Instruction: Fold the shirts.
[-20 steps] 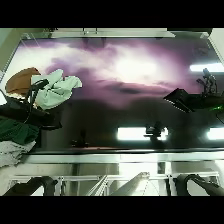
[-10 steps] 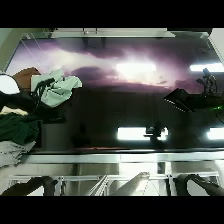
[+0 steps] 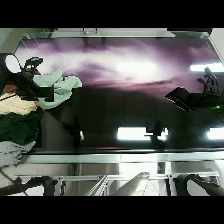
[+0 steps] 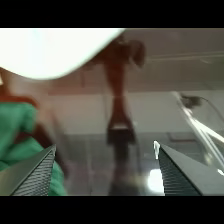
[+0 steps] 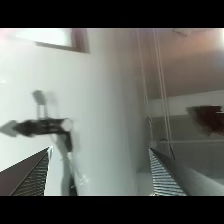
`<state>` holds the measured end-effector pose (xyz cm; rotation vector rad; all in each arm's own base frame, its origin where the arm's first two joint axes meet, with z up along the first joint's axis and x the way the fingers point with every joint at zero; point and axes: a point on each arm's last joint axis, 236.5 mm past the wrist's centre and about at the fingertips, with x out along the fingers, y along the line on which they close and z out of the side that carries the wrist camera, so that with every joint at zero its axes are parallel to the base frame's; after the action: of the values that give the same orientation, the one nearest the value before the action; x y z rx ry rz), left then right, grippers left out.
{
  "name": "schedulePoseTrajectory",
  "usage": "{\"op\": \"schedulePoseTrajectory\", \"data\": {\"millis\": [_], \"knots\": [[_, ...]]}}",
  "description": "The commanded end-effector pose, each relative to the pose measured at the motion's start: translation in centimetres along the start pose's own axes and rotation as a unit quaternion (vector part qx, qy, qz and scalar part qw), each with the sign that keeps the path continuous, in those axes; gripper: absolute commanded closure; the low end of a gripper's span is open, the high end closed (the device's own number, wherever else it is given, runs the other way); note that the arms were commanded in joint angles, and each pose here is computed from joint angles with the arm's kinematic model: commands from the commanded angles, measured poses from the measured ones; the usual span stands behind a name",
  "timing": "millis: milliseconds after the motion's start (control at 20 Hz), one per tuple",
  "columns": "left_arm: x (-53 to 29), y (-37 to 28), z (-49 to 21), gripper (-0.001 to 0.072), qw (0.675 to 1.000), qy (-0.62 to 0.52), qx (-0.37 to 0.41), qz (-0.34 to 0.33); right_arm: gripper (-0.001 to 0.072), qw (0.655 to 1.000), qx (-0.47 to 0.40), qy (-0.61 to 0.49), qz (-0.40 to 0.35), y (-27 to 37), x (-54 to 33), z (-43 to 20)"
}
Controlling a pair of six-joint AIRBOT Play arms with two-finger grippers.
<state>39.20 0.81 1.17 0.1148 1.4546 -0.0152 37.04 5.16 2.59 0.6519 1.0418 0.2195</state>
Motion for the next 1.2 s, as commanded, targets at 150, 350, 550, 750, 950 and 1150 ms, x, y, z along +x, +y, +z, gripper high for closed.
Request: {"op": "schedulePoseTrajectory", "data": {"millis": [150, 350, 550, 750, 950, 1150], "knots": [[4.6, 6.5, 6.3, -0.0013, 0.998, -0.035, -0.041, 0.042, 0.0031, 1.0, 0.003, -0.005, -0.004, -0.4, 0.3, 0.4], [8.1, 6.5, 7.7, 0.001, 0.998, -0.014, -0.039, 0.039, 0.0031, 1.0, 0.008, 0.003, -0.005, -0.7, 0.8, 0.1], [8.5, 3.8, 7.7, 0.0693, 1.0, 0.016, -0.012, 0.013, 0.0031, 1.0, 0.013, 0.003, 0.001, -0.4, 0.8, 0.2], [-0.2, -5.1, 12.5, 0.0693, 0.989, -0.096, 0.024, -0.107, 0.0056, 1.0, 0.015, 0.024, 0.01, 0.0, 0.8, -0.8], [-16.3, -21.5, 11.0, 0.0692, 0.899, -0.211, 0.177, -0.341, 0.0484, 0.998, 0.017, 0.051, 0.016, 0.1, 0.6, -2.1], [-21.4, -26.3, 5.8, 0.0692, 0.872, -0.226, 0.242, -0.36, 0.0487, 0.995, 0.04, 0.088, 0.037, 0.2, -0.9, -3.5]]}}
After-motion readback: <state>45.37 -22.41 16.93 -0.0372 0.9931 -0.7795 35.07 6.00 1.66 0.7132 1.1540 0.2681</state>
